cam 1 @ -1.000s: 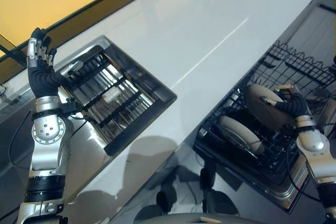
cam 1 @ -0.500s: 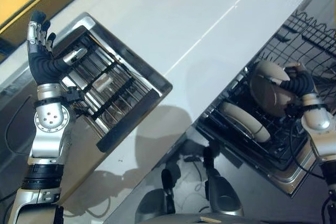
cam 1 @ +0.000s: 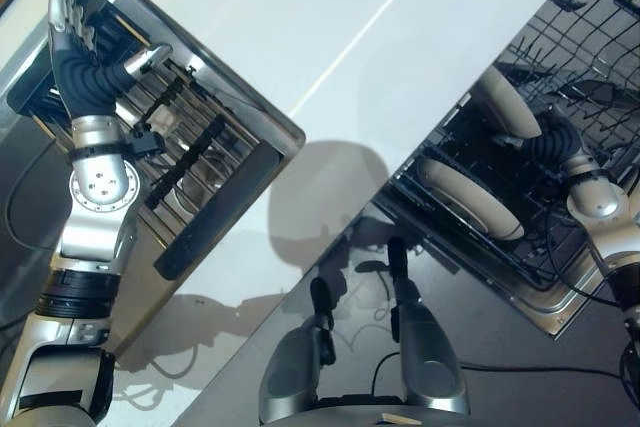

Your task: Pick up plates and place into dishwasher.

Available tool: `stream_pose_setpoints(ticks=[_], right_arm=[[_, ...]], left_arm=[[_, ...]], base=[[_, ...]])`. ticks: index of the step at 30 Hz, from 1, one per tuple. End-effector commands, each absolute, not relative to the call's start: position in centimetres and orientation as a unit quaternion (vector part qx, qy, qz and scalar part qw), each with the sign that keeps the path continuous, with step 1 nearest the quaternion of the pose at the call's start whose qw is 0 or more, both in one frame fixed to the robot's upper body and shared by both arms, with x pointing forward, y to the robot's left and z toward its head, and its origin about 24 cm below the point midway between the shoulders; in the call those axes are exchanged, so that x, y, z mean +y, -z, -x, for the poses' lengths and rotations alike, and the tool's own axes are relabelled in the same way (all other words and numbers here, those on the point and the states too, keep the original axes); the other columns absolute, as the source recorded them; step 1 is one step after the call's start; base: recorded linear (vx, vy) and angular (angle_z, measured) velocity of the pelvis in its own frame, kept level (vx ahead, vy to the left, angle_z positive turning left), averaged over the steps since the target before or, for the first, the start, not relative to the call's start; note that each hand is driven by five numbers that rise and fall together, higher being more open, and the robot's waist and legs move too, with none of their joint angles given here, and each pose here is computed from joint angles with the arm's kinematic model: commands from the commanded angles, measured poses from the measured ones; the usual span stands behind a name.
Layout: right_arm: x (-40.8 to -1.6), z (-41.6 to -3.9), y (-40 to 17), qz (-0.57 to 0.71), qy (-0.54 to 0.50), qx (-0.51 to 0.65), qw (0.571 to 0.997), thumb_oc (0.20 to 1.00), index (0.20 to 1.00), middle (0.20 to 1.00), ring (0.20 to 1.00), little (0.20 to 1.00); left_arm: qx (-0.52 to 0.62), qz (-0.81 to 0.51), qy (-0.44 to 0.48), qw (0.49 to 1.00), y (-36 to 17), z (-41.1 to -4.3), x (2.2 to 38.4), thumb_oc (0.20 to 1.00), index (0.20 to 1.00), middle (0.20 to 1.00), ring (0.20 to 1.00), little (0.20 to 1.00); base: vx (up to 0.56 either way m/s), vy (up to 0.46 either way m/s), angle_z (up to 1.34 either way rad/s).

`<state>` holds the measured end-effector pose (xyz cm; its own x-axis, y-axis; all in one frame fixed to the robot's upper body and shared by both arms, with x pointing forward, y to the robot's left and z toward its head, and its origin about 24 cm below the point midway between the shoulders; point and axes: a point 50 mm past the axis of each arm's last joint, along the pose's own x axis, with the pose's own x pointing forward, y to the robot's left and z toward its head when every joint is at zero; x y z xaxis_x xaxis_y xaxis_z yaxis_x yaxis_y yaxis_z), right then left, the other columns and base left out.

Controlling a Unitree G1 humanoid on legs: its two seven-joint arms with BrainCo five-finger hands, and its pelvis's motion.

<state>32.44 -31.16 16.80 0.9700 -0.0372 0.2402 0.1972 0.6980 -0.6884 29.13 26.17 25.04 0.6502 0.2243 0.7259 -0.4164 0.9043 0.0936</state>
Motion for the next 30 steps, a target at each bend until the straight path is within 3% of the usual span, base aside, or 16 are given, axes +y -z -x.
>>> stream_pose_setpoints(ticks=[1, 7, 9, 11, 14, 30], right_arm=[[-32.6, -32.9, -17.9, 0.397, 0.083, -0.085, 0.91, 0.2, 0.2, 0.2, 0.2, 0.2], [-32.1, -33.1, -17.2, 0.395, 0.092, -0.078, 0.91, 0.2, 0.2, 0.2, 0.2, 0.2], [-32.9, -33.0, -16.8, 0.397, 0.14, -0.067, 0.904, 0.2, 0.2, 0.2, 0.2, 0.2], [-35.3, -32.4, -16.5, 0.424, 0.25, -0.039, 0.869, 0.2, 0.2, 0.2, 0.2, 0.2], [-36.6, -32.0, -17.1, 0.45, 0.307, -0.024, 0.838, 0.2, 0.2, 0.2, 0.2, 0.2], [-40.1, -30.7, -20.4, 0.557, 0.412, 0.042, 0.72, 0.2, 0.2, 0.2, 0.2, 0.2]], left_arm=[[-0.418, -0.131, -0.188, 0.879, -28.1, -29.1, 26.5, 1.0, 1.0, 1.0, 1.0, 1.0], [-0.422, -0.137, -0.187, 0.876, -28.8, -29.2, 26.2, 1.0, 1.0, 1.0, 1.0, 1.0], [-0.422, -0.139, -0.189, 0.876, -29.0, -29.3, 26.2, 1.0, 1.0, 1.0, 1.0, 1.0], [-0.421, -0.137, -0.191, 0.876, -29.1, -29.4, 26.3, 1.0, 1.0, 1.0, 1.0, 1.0], [-0.423, -0.138, -0.191, 0.875, -29.0, -29.3, 26.3, 1.0, 1.0, 1.0, 1.0, 1.0], [-0.42, -0.138, -0.183, 0.878, -29.3, -28.8, 26.6, 1.0, 1.0, 1.0, 1.0, 1.0]], base=[[-0.03, -0.08, 0.0], [-0.02, -0.056, 0.0], [0.0, -0.038, -0.01], [0.0, 0.0, 0.0], [0.0, -0.003, 0.01], [0.0, -0.01, 0.05]])
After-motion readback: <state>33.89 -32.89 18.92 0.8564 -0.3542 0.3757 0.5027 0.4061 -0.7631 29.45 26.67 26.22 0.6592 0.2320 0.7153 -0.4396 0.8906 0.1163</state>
